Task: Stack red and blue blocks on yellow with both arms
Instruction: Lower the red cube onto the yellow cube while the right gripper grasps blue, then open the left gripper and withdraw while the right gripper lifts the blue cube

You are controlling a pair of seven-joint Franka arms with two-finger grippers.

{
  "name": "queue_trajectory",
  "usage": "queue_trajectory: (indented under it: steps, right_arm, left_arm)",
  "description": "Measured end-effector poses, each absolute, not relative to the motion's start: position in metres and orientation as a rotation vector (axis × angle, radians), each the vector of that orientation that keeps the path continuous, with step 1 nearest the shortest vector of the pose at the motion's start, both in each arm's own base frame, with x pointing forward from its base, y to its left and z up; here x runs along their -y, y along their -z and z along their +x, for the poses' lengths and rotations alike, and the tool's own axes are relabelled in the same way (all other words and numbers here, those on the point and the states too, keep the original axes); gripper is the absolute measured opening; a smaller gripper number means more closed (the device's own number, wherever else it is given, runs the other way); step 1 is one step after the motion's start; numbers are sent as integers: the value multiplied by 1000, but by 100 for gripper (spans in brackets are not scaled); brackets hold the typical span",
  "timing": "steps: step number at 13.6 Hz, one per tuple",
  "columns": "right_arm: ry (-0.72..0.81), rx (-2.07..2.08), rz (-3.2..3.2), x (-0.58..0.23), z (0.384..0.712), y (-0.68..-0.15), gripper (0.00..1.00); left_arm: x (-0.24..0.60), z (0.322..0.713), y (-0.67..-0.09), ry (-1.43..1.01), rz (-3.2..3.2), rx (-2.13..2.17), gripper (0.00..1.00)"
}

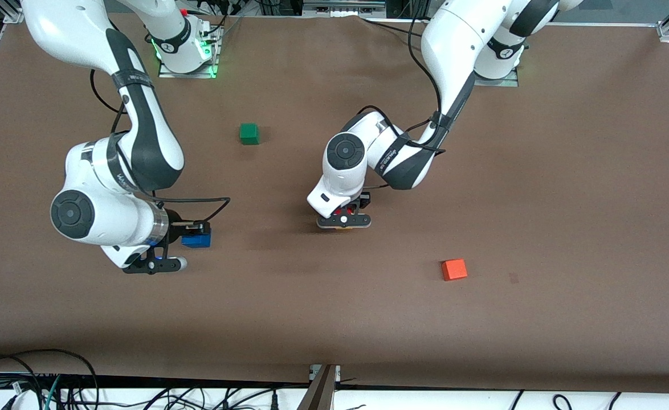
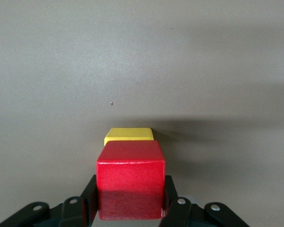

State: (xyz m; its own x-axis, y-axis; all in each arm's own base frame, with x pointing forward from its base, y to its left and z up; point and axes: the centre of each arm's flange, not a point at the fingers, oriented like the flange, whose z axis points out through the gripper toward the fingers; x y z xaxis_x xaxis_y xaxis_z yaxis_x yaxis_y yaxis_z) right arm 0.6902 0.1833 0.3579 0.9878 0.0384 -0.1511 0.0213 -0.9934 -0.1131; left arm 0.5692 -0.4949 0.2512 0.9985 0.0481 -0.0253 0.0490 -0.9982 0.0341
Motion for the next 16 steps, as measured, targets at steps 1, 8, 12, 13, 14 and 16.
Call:
queue_trajectory:
  steps: [1,8,12,13,14,16]
  right_arm:
    - [-233,41,-3022,-186,690,-358,55]
    - [-235,5,-3011,-193,689,-359,55]
    - [-232,-91,-2996,-260,671,-370,55]
    - [-219,-103,-2995,-287,663,-374,55]
    - [-197,-115,-2993,-316,653,-377,55]
    - [-141,-150,-2981,-379,627,-380,55]
  left_arm:
    - [494,570,-249,40,3109,-76,63]
    - [470,600,-282,43,3142,-149,100]
    - [395,650,-355,86,3166,-143,100]
    - [363,665,-379,73,3161,-137,100]
    - [325,680,-406,44,3152,-139,100]
    - [236,701,-459,20,3147,-163,100]
